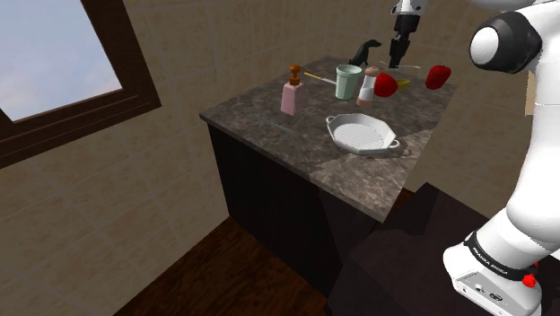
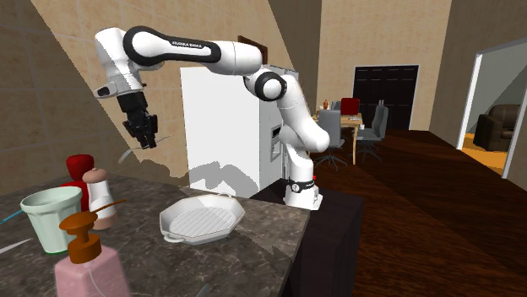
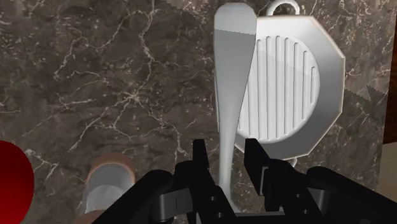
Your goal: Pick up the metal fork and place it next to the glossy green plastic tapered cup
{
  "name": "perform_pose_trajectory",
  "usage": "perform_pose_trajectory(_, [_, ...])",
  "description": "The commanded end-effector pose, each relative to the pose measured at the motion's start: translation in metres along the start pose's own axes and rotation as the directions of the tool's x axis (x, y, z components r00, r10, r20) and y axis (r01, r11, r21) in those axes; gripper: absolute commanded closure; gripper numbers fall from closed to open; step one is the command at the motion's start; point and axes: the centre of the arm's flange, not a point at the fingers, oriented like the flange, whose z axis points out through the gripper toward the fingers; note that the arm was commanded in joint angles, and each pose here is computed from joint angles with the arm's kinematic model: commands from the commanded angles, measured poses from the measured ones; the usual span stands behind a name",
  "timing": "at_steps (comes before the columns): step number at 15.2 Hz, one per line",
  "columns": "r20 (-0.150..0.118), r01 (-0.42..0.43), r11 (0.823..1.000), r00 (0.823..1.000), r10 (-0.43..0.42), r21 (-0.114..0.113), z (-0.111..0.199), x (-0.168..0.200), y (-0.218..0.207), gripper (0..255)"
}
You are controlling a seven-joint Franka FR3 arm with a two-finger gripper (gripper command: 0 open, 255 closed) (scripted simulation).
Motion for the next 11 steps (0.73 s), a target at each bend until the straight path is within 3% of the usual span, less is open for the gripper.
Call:
perform_pose_trajectory(1, [0.001, 0.004, 1.000, 1.000, -0.004, 0.001, -0.005, 0.010, 0.028, 255])
perform_pose_trajectory(11, [0.001, 0.004, 1.000, 1.000, -0.004, 0.001, 0.039, 0.019, 0.046, 255])
